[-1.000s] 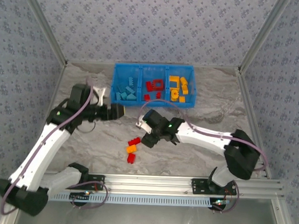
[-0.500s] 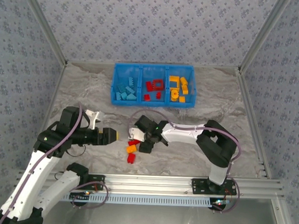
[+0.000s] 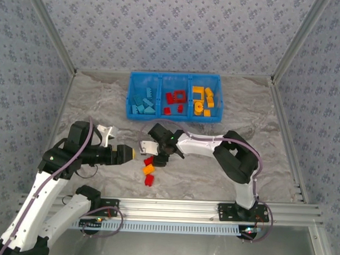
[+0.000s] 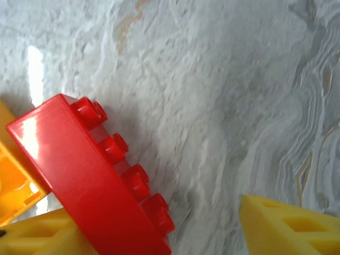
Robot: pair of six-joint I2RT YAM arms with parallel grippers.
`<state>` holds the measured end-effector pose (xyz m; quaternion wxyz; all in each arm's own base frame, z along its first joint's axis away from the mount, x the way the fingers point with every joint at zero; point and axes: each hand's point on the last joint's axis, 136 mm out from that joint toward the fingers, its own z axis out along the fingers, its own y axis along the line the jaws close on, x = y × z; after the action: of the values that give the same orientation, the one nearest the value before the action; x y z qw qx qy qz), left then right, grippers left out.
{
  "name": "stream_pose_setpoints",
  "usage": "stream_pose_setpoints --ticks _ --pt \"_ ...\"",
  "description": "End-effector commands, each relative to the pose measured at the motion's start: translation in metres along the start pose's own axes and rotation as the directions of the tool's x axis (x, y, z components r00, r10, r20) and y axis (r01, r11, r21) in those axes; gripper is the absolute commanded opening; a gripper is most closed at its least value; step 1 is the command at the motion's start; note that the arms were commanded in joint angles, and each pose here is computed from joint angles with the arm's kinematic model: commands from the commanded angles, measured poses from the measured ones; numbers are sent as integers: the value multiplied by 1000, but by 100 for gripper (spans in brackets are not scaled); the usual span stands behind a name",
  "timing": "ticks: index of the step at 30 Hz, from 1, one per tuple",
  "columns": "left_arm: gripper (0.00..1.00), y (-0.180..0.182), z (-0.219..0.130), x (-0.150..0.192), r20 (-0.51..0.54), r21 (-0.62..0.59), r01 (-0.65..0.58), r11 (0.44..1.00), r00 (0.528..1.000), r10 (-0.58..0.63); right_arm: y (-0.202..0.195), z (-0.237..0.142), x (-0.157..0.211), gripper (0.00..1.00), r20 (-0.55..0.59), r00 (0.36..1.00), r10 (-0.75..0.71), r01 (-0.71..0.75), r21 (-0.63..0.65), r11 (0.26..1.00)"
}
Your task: Sort the legos into containers by color
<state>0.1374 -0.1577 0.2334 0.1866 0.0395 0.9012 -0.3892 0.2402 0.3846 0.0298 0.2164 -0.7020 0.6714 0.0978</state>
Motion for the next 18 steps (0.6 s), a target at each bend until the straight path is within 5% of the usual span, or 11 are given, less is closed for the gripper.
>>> stream_pose_setpoints --ticks 1,12,18 --pt "79 -5 1 -4 6 24 -9 1000 1000 8 8 0 -8 62 5 1000 -7 7 -80 997" --pt "78 -3 2 -5 11 15 -8 1000 1000 8 11 4 -10 42 -7 1000 7 -8 -131 991" --pt "78 -3 2 -5 13 15 -6 1000 1000 6 8 6 -10 55 -9 1000 8 -9 -115 993"
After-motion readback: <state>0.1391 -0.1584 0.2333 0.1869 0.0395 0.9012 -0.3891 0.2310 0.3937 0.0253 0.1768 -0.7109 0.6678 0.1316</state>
